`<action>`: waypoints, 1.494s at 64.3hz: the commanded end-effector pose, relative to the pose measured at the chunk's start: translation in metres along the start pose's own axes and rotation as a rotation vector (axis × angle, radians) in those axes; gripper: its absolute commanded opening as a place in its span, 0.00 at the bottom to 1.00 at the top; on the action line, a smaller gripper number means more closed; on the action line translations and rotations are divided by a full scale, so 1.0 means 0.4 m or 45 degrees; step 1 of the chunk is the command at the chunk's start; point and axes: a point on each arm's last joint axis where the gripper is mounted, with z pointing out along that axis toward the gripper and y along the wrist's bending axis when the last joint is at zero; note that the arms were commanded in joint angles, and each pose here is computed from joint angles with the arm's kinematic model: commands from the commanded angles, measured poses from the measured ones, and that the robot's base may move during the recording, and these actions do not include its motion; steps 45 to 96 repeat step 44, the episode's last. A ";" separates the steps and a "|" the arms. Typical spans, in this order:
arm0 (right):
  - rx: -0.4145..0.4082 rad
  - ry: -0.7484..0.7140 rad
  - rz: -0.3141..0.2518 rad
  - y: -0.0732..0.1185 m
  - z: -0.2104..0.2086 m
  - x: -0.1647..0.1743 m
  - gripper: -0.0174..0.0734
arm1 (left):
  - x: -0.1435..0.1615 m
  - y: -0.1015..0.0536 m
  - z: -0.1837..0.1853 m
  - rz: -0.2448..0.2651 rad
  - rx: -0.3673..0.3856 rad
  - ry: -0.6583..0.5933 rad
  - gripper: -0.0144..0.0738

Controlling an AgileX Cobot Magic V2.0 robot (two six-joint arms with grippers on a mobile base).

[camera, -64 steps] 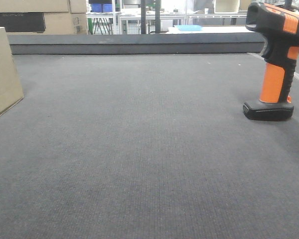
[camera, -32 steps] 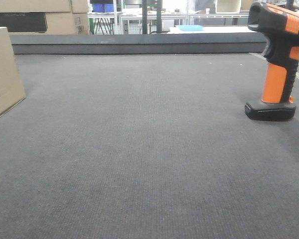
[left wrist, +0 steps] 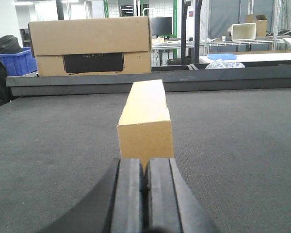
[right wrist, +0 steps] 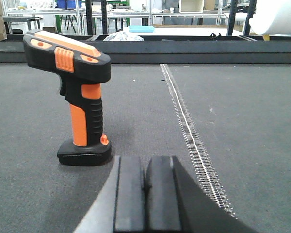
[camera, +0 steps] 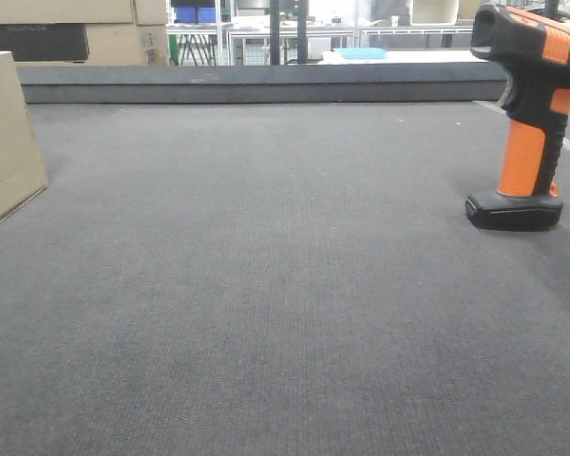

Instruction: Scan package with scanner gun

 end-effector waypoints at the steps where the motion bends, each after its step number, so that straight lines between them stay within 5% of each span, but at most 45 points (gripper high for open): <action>1: 0.012 -0.043 -0.010 -0.002 -0.001 -0.007 0.02 | -0.007 0.001 -0.001 -0.014 -0.005 -0.030 0.04; 96: 0.012 -0.043 -0.010 -0.002 -0.001 -0.007 0.02 | -0.007 0.001 -0.001 -0.014 -0.005 -0.030 0.04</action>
